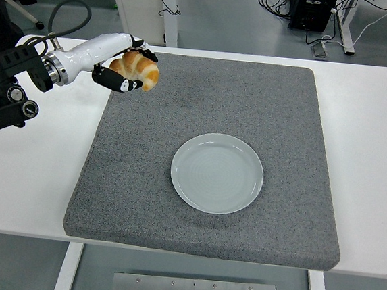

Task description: Place the bread on the plate

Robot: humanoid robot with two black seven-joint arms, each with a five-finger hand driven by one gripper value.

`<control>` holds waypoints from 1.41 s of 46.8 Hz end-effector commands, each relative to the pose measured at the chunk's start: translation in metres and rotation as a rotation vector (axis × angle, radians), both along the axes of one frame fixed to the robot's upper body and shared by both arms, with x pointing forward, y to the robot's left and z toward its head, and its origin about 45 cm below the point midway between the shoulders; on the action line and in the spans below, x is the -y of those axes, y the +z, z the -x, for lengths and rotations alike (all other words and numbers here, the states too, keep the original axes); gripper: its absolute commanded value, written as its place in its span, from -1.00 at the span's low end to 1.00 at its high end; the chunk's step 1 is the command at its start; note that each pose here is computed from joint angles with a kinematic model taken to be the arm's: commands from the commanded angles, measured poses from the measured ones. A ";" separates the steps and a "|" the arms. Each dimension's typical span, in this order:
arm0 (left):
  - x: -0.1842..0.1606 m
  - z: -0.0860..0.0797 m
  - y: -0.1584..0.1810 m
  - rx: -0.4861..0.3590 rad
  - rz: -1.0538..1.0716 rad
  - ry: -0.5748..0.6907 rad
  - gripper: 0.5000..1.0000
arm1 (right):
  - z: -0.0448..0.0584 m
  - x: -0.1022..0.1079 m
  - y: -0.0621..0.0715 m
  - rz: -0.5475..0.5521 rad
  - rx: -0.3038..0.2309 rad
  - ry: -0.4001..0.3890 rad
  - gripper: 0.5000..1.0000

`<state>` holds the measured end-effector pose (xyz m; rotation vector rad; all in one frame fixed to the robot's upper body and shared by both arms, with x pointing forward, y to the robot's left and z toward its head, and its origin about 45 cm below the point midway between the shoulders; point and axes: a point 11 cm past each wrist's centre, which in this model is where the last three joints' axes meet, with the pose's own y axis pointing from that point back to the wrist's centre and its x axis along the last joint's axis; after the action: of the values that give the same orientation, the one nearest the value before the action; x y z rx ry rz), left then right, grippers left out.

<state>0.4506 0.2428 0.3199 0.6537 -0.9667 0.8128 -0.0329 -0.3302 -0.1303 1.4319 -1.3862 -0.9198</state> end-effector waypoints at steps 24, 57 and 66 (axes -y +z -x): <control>0.014 -0.011 0.083 0.052 0.088 -0.077 -0.53 | 0.000 0.000 0.000 0.001 0.000 0.000 1.00; 0.134 0.031 0.073 0.035 0.129 -0.423 -0.47 | 0.000 0.000 0.000 -0.002 0.000 0.000 1.00; 0.151 0.042 0.048 0.019 0.084 -0.484 -0.47 | 0.000 0.000 0.000 -0.001 0.000 0.000 1.00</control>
<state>0.4118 0.0951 0.3769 0.3084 -1.0462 0.4467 -0.0330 -0.3300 -0.1303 1.4328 -1.3858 -0.9209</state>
